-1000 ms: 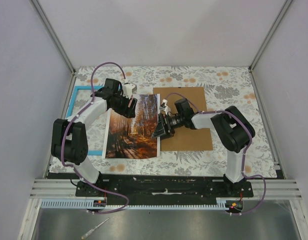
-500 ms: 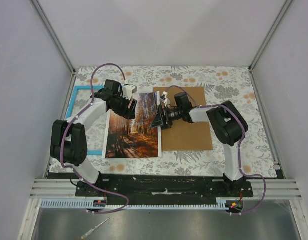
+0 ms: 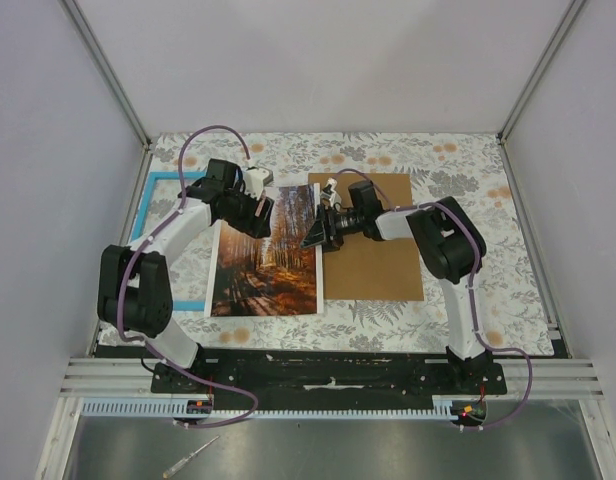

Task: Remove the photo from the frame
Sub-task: Move the photo to the photo frame.

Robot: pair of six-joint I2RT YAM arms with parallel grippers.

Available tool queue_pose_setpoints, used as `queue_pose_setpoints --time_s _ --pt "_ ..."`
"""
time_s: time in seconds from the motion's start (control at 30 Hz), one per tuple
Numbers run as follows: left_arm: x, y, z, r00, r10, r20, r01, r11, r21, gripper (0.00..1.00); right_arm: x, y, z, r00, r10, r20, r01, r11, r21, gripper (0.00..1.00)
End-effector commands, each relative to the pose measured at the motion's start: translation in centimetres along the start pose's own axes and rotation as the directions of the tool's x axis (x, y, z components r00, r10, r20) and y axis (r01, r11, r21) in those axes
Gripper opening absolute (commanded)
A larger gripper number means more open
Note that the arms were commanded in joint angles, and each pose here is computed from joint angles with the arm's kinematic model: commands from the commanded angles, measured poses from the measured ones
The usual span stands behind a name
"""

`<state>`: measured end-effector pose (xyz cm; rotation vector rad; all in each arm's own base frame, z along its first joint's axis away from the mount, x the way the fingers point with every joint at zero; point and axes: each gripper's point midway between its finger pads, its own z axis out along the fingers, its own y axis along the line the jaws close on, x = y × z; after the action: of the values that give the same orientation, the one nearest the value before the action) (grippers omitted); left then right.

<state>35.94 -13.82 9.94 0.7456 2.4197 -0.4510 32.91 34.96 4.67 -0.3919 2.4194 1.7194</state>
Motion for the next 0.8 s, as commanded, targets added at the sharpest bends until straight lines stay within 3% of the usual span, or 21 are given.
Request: queue_pose_setpoints --time_s 0.0,0.13,0.5,0.77 --pt "-1.6 -0.9 -1.5 0.996 0.019 0.085 -0.020 1.000 0.005 0.76 -1.9 0.4 0.5 0.999 -0.037 0.031 0.038 0.999 -0.027 0.63" --pt "-1.7 -0.8 -1.7 0.995 0.024 0.099 -0.024 1.000 -0.007 0.76 -1.8 0.4 0.4 1.000 -0.009 0.024 0.011 0.999 -0.051 0.40" --pt "-1.5 -0.8 -1.9 0.994 0.020 0.110 -0.019 1.000 -0.013 0.77 -2.6 0.9 -1.3 0.999 -0.024 0.042 0.026 0.999 -0.042 0.06" --pt "-1.5 -0.8 -2.1 0.993 0.020 0.120 -0.018 1.000 -0.018 0.77 -3.0 0.6 -2.6 0.998 -0.037 0.042 0.038 0.999 -0.015 0.00"
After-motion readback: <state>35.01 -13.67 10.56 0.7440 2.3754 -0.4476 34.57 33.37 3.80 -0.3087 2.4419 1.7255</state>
